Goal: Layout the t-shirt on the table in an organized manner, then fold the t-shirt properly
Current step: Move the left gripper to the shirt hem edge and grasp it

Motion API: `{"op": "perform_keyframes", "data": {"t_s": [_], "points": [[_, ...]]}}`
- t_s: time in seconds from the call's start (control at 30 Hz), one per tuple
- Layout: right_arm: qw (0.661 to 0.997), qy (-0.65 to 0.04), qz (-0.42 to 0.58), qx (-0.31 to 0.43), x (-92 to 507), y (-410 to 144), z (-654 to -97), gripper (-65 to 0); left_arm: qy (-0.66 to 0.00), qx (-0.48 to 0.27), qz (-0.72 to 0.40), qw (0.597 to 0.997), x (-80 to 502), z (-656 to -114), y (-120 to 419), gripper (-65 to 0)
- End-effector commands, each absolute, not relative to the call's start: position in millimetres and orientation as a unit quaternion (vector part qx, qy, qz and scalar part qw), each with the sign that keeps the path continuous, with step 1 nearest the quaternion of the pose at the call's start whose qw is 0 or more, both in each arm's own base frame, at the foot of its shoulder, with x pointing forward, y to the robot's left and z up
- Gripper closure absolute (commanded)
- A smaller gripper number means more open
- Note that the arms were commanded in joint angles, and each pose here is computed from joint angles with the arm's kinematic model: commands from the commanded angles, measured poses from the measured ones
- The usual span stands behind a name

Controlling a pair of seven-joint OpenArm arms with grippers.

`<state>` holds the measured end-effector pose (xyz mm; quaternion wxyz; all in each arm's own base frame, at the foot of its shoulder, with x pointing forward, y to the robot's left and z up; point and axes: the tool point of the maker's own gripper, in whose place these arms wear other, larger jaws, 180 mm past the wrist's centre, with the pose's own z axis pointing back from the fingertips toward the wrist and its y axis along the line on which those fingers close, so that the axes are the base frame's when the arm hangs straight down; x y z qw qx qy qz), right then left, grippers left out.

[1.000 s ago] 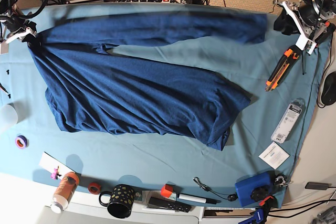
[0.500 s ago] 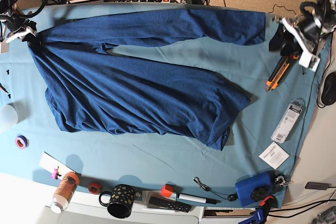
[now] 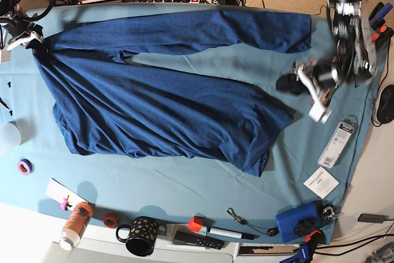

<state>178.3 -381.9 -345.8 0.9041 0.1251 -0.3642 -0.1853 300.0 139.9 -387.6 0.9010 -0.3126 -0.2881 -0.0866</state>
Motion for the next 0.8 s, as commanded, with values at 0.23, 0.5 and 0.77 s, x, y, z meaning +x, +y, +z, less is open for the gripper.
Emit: {"op": "perform_keyframes", "data": {"t_s": [0.23,0.5,0.77], "points": [[0.898,-0.388,-0.173,0.114,185,-390,-330,0.0,-0.288,-0.335,-0.069,0.895,353,-381,142,-26.5],[0.898,-0.388,-0.173,0.114,186,-390,-330,0.0,-0.266,-0.353,-0.060,0.895,356,-395,144,0.0],[0.898,-0.388,-0.173,0.114,185,-390,-330,0.0,-0.275,-0.387,-0.069,0.878,352,-372,159,0.0]]}}
